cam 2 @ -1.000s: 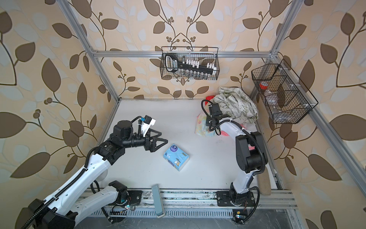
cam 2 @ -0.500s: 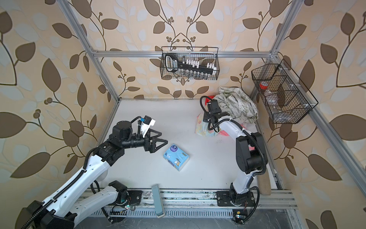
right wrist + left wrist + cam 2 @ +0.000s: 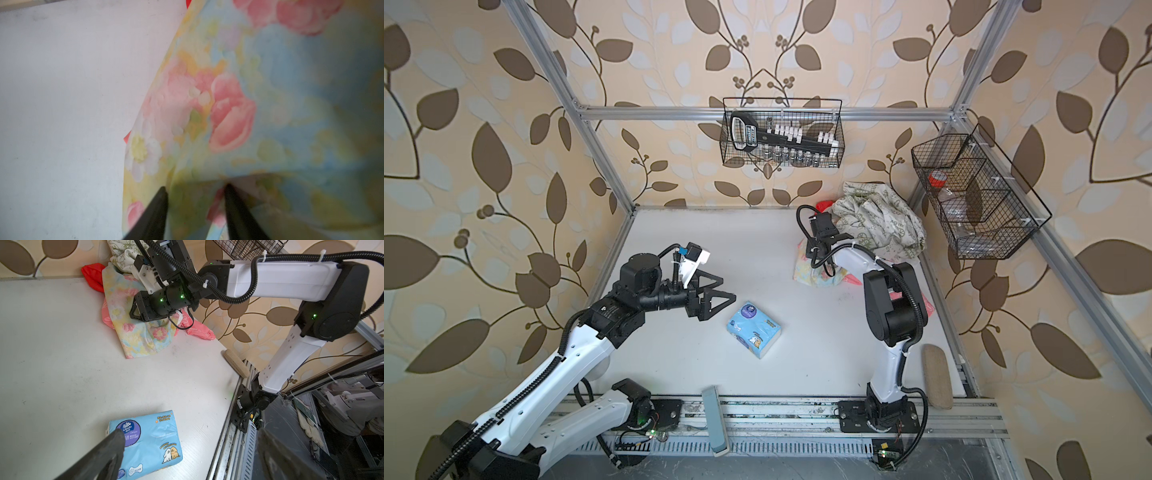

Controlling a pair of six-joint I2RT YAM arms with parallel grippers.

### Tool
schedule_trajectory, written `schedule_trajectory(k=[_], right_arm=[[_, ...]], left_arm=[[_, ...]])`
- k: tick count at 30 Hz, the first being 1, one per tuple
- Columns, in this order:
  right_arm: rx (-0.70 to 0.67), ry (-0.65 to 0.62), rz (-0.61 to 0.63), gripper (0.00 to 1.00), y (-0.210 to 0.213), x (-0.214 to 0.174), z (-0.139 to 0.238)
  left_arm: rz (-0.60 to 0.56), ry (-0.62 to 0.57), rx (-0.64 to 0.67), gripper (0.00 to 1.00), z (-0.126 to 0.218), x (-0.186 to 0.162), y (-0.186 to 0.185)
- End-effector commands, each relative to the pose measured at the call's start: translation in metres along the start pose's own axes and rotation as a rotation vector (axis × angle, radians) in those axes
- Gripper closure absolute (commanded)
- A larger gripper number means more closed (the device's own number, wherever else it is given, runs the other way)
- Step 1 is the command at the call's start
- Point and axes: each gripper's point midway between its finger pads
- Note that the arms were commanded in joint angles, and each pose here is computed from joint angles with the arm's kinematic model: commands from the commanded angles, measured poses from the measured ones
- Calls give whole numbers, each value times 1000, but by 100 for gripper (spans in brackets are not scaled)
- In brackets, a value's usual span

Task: Pick out a specific cloth from the pile
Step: 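Close the right gripper on the pastel floral cloth edge in the pile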

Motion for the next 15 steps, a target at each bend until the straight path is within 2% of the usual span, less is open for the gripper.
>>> schedule_trajectory(k=[1, 5, 15], right_arm=[[-9, -5, 4, 73, 3, 5, -1], [-9, -47, 6, 99, 3, 17, 17], [19, -163, 31, 100, -1, 53, 93]], left_arm=[[-80, -39, -58, 1, 6, 11, -21], [-86, -42, -58, 1, 7, 11, -22], [-100, -50, -65, 1, 10, 9, -28]])
Point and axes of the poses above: each gripper's point midway between its finger pads, its own z axis back along the fingers, its own y axis along the line the jaws close on, x = y × z, and after that the axes turned 10 degrees about z, right-handed
